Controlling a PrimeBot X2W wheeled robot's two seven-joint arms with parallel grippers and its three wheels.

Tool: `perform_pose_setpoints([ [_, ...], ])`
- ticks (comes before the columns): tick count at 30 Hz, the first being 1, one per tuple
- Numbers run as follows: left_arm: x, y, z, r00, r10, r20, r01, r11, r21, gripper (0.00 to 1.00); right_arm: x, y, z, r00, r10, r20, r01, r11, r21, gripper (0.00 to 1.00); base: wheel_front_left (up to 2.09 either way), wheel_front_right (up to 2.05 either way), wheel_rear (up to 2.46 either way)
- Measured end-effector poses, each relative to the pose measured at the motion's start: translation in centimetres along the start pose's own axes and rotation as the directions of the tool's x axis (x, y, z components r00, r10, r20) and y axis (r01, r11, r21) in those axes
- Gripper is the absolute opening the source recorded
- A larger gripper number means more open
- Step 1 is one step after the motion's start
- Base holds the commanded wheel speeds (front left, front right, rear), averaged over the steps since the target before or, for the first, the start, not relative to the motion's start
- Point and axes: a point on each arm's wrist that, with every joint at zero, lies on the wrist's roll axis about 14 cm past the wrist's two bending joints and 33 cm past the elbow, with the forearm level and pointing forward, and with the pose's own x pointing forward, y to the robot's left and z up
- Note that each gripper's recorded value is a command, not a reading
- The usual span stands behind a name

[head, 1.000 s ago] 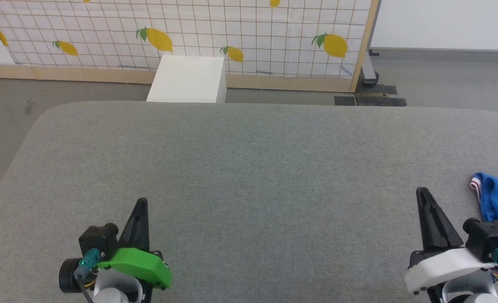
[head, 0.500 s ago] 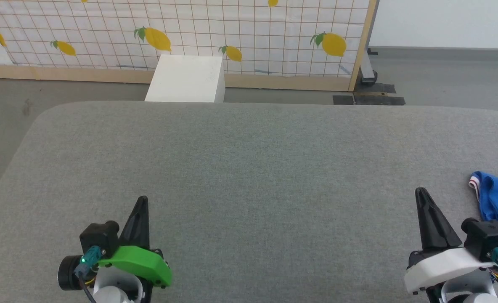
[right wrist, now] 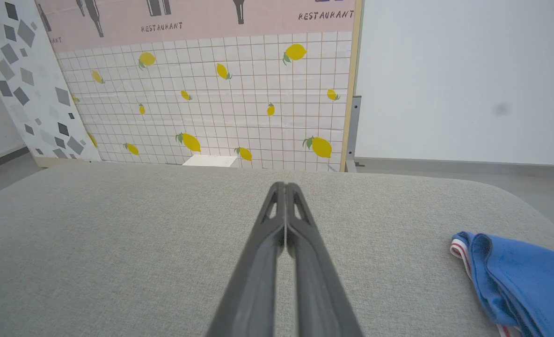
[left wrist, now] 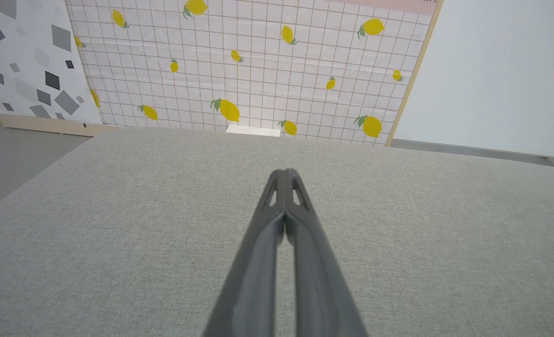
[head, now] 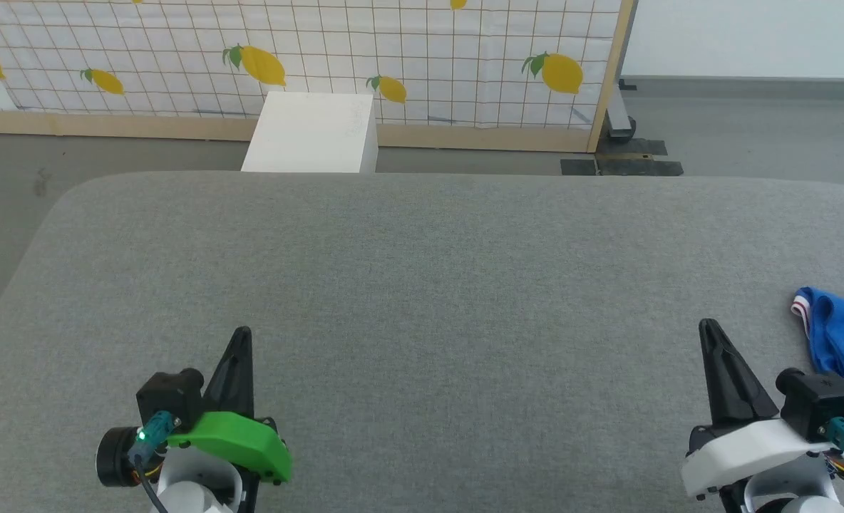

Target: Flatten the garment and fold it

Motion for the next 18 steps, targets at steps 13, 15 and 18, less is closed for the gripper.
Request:
perform_pose_setpoints([
  [13,0.05,-0.27,0.09,1.000,-0.005,-0.011,0.005,1.000,0.025,0.00,0.00,0.08,-0.18,1.000,0.003,-0.012,-0.003,1.000,-0.016,0.00,0.00,0.00,0.00],
  [15,0.10,-0.34,0.24,1.000,-0.007,-0.007,0.007,1.000,0.031,0.00,-0.01,0.11,-0.22,1.000,0.003,-0.014,-0.004,1.000,-0.016,0.00,0.00,0.00,0.00],
  [18,0.16,-0.36,0.36,1.000,-0.005,-0.007,0.005,0.999,0.033,0.00,-0.02,0.13,-0.28,1.000,0.004,-0.018,-0.004,1.000,-0.018,0.00,0.00,0.00,0.00],
])
